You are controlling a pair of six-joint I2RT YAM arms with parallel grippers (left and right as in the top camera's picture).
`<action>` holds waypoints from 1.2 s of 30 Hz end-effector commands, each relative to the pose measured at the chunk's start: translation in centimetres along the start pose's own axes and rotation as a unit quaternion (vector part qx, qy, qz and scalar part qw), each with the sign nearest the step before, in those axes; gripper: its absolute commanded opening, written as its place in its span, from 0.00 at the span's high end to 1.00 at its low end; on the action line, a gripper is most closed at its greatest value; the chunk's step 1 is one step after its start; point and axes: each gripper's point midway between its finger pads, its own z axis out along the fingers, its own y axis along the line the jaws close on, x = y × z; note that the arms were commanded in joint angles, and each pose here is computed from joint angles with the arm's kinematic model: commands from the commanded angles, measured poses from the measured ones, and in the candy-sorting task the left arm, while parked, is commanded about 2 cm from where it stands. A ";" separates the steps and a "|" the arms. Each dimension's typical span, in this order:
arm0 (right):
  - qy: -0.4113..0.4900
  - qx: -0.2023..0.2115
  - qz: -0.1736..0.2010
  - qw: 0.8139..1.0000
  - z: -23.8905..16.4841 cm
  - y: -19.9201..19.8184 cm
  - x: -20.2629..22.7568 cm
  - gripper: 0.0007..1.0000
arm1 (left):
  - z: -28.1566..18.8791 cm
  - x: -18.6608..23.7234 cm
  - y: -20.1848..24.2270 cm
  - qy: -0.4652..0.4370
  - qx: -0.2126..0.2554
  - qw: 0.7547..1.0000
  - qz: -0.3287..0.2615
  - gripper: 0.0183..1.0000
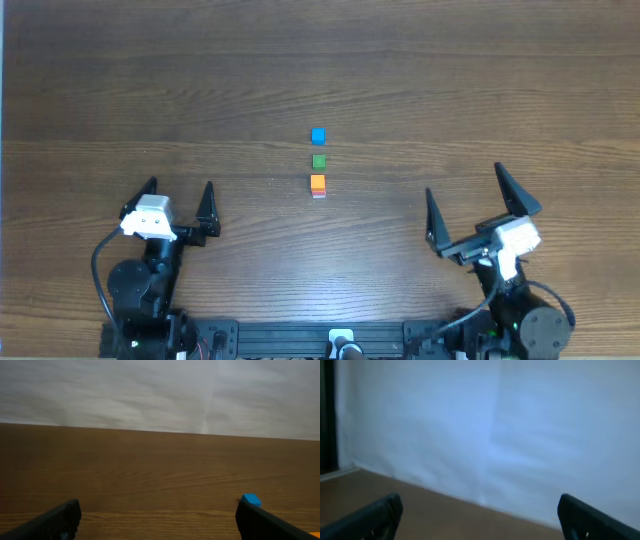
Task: Stack Cubes
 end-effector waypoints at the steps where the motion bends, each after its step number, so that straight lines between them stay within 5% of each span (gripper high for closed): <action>1: -0.021 -0.016 0.000 1.000 0.1 0.5 -1.5 0.01 | 0.0 0.2 0.2 0.000 -0.003 1.000 0.007 0.00; 12: 0.045 -0.032 0.035 0.998 6.1 -1.7 -4.0 0.01 | 0.0 0.2 0.2 0.000 -0.003 1.000 0.007 0.00; 19: 0.123 -0.060 0.086 0.987 12.8 -1.8 -1.8 0.01 | 0.0 0.2 0.2 0.000 -0.003 1.000 0.007 0.00; 26: 0.260 -0.093 0.129 0.952 18.6 2.5 3.3 0.01 | 0.0 0.2 0.2 0.000 -0.003 1.000 0.007 0.00; 36: 0.323 -0.178 0.140 0.919 23.5 10.4 6.5 0.01 | 0.0 0.2 0.2 0.000 -0.003 1.000 0.007 0.00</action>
